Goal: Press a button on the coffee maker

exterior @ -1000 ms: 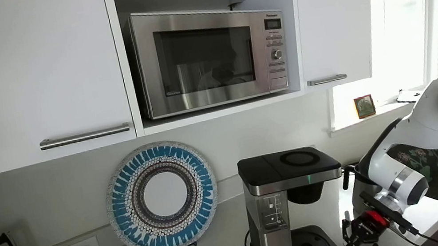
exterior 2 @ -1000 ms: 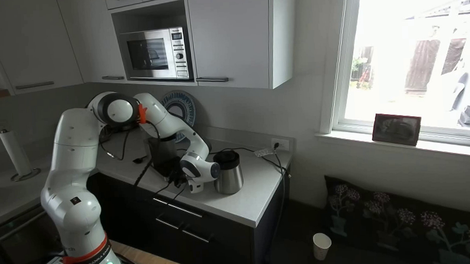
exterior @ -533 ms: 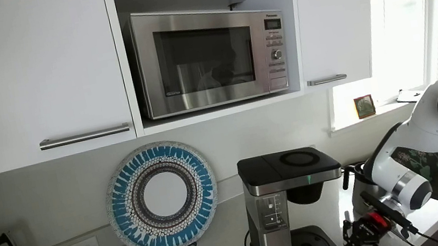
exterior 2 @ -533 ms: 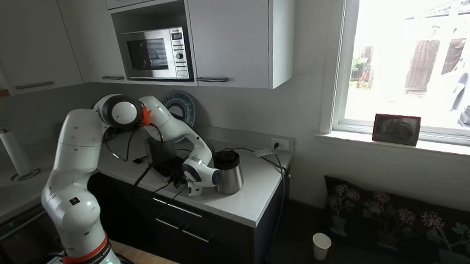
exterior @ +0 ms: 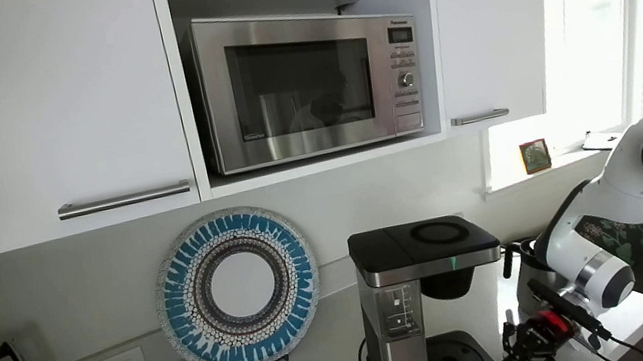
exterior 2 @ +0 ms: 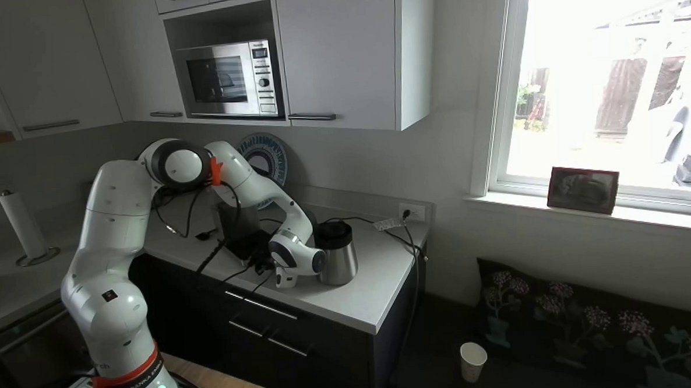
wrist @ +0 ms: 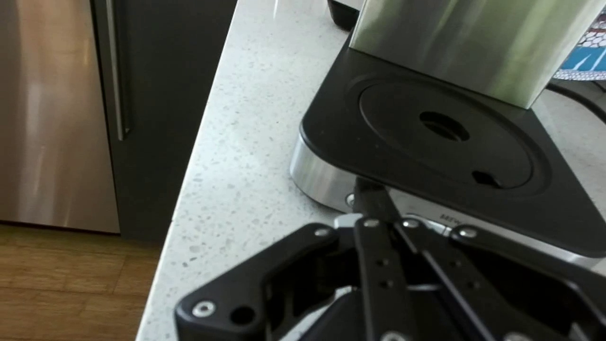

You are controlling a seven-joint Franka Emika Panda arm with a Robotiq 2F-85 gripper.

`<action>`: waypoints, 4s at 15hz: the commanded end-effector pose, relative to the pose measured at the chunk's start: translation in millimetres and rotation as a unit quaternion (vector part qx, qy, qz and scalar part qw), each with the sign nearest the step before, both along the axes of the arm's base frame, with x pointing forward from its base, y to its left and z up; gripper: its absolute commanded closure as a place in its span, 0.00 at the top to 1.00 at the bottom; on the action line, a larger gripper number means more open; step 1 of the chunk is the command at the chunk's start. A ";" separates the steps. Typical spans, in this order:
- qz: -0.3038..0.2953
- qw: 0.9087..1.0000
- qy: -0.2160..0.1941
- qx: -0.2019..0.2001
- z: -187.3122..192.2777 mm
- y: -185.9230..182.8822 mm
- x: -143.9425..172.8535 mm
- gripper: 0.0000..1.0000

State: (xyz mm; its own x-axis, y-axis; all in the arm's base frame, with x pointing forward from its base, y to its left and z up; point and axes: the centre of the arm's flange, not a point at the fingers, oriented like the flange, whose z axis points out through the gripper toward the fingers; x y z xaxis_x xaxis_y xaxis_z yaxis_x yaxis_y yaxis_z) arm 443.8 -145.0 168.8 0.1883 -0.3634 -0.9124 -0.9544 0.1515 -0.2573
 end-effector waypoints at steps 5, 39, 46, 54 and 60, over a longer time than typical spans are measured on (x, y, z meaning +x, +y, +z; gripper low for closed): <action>0.039 0.997 -0.055 -0.022 -7.8 21.6 6.2 0.00; 0.376 0.731 -0.284 -0.493 204.2 5.3 -61.4 1.00; 0.381 0.698 -0.316 -0.517 251.9 3.4 -82.2 1.00; 0.377 0.697 -0.341 -0.505 277.4 2.8 -85.1 1.00; 0.377 0.696 -0.344 -0.505 279.2 3.2 -86.3 1.00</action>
State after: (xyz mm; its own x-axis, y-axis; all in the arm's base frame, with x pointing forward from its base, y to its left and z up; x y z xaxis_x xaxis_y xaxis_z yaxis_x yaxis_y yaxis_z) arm 357.5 -141.8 447.9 0.9393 -0.3140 0.1379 -0.2616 -0.9160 -0.3041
